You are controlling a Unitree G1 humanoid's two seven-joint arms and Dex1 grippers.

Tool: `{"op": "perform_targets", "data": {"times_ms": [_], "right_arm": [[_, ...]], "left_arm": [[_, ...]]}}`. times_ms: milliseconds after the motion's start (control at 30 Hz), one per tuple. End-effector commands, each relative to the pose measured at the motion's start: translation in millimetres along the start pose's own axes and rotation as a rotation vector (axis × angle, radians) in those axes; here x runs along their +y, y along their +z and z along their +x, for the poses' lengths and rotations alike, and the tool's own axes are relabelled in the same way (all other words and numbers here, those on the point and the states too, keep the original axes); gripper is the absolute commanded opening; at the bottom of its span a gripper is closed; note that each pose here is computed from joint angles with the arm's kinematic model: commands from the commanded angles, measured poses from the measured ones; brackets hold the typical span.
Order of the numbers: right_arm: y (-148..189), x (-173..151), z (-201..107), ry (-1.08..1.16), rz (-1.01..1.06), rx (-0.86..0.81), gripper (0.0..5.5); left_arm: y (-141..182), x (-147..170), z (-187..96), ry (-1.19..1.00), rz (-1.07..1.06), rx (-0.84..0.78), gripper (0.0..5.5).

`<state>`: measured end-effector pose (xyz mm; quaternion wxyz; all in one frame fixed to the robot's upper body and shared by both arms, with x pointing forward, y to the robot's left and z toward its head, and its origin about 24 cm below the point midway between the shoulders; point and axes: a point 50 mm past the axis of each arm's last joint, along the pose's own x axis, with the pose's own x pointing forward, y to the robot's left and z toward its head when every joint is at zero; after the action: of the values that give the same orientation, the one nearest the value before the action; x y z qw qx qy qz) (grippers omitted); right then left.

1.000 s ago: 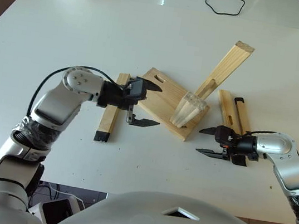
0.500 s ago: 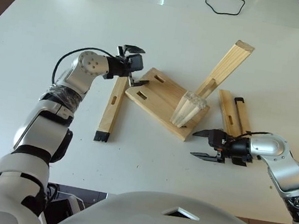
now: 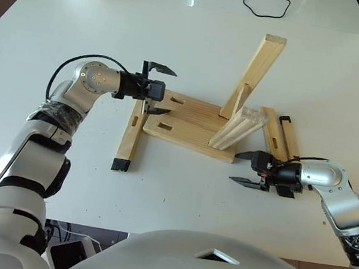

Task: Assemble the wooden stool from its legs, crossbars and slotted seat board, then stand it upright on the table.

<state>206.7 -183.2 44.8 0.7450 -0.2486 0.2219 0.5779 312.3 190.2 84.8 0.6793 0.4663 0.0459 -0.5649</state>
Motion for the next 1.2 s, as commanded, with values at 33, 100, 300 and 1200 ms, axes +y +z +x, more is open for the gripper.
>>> {"op": "perform_targets", "data": {"times_ms": [33,100,300,1200], "right_arm": [[0.5,-13.7,-4.0,-0.088,-0.02,0.019,3.2],[4.4,-21.5,-5.1,-0.133,-0.029,0.003,3.2],[8.7,-49.6,-6.0,-0.278,-0.052,-0.002,3.2],[18.4,-72.6,-4.5,-0.461,-0.08,-0.008,3.2]], "left_arm": [[-6.4,-44.5,4.1,-0.175,-0.097,0.021,5.4],[-2.7,-44.3,-0.1,-0.161,-0.123,0.01,5.4],[8.5,-52.4,-4.1,-0.165,-0.141,-0.006,5.4],[84.7,-49.0,-8.0,0.135,-0.452,-0.302,5.4]]}}
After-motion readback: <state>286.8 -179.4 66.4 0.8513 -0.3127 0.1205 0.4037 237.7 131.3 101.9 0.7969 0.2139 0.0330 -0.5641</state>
